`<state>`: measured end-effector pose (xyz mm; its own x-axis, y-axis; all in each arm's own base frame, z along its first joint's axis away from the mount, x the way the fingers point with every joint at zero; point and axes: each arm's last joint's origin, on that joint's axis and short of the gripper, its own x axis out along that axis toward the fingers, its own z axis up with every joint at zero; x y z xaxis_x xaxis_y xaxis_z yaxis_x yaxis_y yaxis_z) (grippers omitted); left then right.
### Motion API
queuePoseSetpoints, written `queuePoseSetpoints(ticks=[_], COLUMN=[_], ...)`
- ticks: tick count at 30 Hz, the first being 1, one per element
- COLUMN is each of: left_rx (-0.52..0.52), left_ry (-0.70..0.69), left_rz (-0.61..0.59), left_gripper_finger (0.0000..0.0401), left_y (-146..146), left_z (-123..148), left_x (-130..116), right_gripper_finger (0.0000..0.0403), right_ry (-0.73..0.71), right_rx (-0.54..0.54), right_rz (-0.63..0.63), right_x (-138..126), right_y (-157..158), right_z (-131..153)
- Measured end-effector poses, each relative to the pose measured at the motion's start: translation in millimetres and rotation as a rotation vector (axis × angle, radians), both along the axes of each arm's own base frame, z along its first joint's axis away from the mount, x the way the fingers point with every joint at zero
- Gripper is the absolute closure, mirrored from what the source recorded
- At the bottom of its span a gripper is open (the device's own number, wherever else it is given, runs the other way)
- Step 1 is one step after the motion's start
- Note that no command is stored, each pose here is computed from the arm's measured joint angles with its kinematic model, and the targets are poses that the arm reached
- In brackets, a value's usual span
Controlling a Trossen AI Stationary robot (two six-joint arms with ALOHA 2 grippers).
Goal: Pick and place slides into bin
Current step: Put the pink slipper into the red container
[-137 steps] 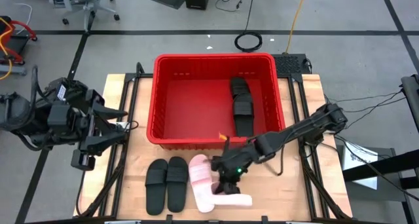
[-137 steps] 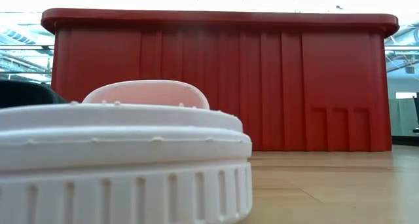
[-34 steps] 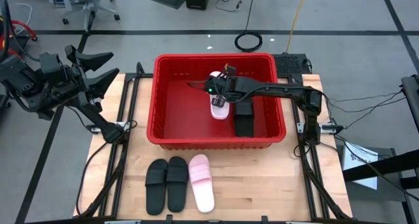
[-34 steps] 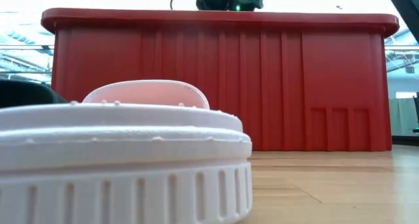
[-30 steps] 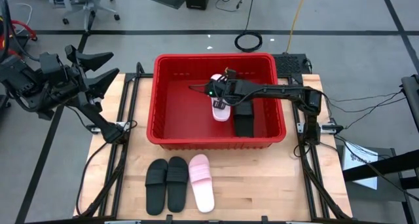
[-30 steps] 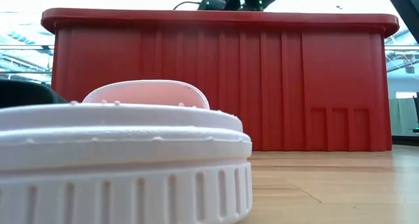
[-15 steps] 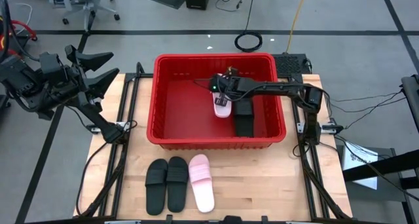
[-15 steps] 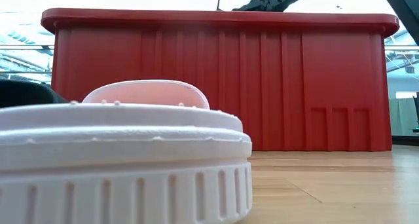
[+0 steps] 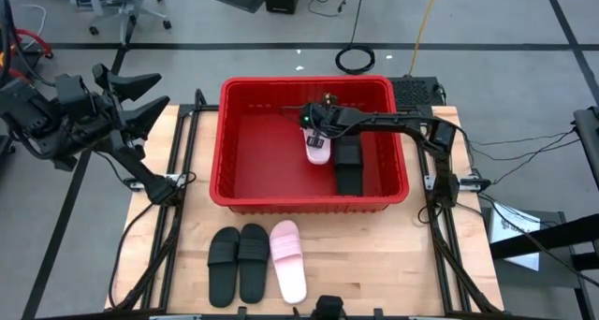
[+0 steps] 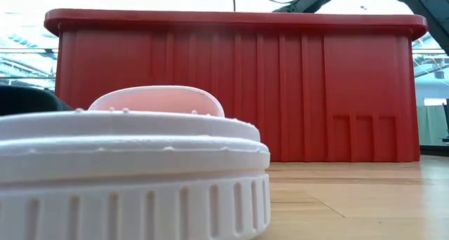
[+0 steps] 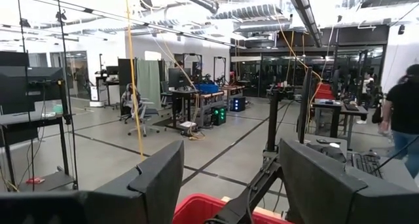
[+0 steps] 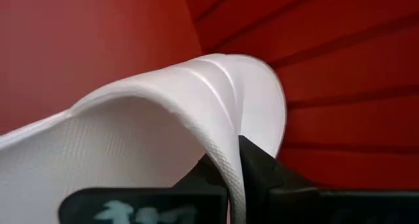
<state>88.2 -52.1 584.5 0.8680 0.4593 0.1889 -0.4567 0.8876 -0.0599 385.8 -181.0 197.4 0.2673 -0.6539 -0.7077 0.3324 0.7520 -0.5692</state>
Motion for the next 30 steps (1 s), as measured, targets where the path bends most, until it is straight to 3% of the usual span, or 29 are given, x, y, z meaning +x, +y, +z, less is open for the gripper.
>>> queuePoseSetpoints(ticks=[14, 30], left_rx=[-0.016, -0.019], left_ry=[-0.013, -0.015], left_rz=[-0.001, -0.001], left_gripper_finger=[0.0146, 0.0146], left_y=[0.5, 0.5], left_z=[1.0, 1.0], left_x=[-0.5, -0.5], right_gripper_finger=[0.0399, 0.0387], right_ry=[0.074, 0.103], right_rx=[0.055, 0.114], right_rz=[0.013, 0.086], right_x=[8.0, 7.0], right_y=[-3.9, -3.5], right_z=[-42.1, -45.8])
